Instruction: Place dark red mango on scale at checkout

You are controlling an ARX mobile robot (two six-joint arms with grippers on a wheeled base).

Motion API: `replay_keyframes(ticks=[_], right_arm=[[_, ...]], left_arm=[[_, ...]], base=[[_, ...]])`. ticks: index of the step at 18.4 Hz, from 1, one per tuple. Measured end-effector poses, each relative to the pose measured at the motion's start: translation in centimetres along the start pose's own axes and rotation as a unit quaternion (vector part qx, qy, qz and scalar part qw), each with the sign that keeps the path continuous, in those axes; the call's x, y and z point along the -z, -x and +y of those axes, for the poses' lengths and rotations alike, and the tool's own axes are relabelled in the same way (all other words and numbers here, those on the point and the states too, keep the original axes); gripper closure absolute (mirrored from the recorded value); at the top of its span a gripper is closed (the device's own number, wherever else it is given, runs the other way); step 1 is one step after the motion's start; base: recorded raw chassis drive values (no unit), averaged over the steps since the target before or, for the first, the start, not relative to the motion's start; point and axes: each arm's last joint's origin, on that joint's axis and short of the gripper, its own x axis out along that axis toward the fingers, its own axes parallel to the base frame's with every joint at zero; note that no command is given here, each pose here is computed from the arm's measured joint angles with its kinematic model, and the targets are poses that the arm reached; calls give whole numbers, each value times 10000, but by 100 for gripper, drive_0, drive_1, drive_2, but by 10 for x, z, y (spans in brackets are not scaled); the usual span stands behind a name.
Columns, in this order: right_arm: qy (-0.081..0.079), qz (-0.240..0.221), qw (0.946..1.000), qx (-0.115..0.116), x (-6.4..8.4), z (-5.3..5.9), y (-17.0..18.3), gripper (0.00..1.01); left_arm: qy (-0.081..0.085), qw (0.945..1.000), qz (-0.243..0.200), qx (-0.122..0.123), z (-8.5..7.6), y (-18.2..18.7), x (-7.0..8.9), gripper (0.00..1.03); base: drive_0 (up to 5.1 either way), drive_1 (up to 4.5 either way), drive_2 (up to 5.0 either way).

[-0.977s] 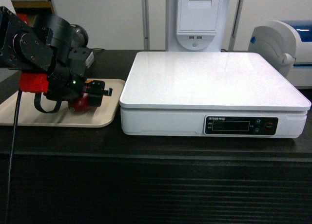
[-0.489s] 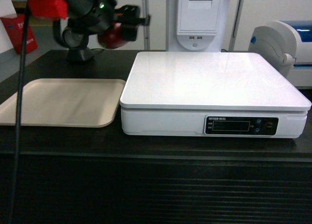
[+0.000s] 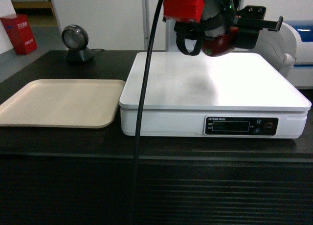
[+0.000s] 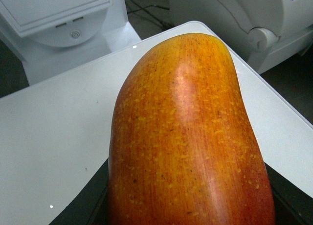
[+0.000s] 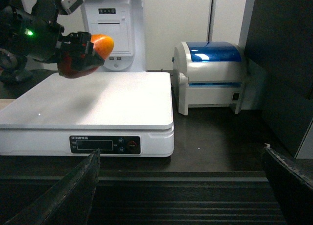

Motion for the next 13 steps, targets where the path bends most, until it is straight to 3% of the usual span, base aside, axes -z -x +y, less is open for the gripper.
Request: replay_keyframes(ticks=[4,7,9,13], right_arm=[[0,0,10000,0,0,0,0,3],[0,0,10000,0,0,0,0,3],[0,0,10000,0,0,0,0,3],[0,0,10000,0,0,0,0,3]], left_arm=[[589,9972,433,-136,-5,-28,8,43],[1030,9919,692,-263,-9,-43,8,43],[1163,9887,853,-412,-9,-49,13,43],[1227,9858,976,-599,-8,-50,15,41]], base=[[0,0,0],[0,0,0],[0,0,0],[0,0,0]])
